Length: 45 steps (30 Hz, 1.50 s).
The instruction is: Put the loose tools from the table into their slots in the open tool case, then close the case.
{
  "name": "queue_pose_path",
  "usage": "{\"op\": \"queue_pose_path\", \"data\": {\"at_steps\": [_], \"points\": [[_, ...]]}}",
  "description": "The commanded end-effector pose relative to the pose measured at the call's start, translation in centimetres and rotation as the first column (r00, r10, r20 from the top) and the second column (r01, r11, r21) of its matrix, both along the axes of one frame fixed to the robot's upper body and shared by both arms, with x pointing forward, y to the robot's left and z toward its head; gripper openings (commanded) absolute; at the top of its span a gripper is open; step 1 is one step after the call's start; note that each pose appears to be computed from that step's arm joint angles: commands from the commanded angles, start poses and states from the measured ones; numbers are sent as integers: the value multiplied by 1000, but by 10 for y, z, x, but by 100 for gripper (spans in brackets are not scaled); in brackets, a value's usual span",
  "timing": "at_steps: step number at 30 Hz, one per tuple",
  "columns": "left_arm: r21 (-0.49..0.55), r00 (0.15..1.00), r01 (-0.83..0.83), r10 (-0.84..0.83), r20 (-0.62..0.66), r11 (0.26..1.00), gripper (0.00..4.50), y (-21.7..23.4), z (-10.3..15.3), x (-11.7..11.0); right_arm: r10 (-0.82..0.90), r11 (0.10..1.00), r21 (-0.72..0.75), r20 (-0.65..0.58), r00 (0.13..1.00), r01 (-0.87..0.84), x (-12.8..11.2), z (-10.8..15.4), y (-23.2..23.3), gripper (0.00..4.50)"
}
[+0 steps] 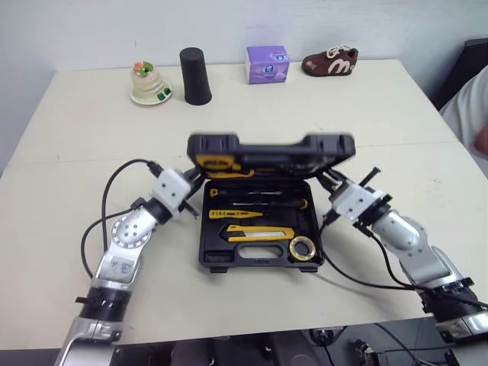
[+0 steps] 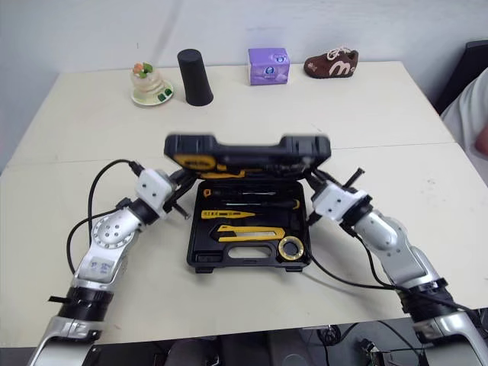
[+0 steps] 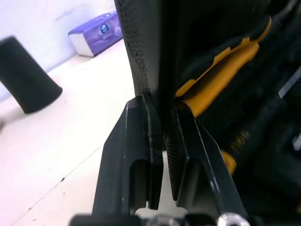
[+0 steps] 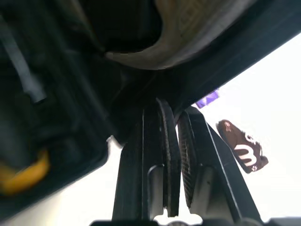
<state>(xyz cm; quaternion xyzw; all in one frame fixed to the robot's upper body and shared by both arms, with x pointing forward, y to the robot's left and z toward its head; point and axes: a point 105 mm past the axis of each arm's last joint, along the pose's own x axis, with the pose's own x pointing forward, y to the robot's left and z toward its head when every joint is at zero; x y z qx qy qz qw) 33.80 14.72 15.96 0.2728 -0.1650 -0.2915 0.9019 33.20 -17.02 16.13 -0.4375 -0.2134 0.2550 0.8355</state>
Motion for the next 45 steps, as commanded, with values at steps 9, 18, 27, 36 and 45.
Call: {"op": "queue_pose_path", "data": {"at_steps": [9, 18, 27, 36, 45], "points": [[-43, 961, -79, 65, -270, 996, 269, 73, -16, -32, -182, 968, 122, -264, 947, 220, -40, -11, -78, 258], [-127, 914, -79, 21, -406, 989, 269, 95, -2, -23, -50, 896, 328, -595, 802, 299, -96, -21, -92, 258], [-71, 866, 99, -121, -485, 993, 5, 31, 0, 38, 164, 980, 198, -836, 524, 9, -151, -71, -28, 0], [-19, 879, 134, -128, -459, 991, 5, -24, -2, 90, 262, 965, 225, -858, 441, -136, -163, -104, 8, 0], [-54, 794, 350, -327, -512, 935, 5, -37, -12, 78, 178, 984, 142, -799, 575, -108, -123, -106, -1, 0]]}}
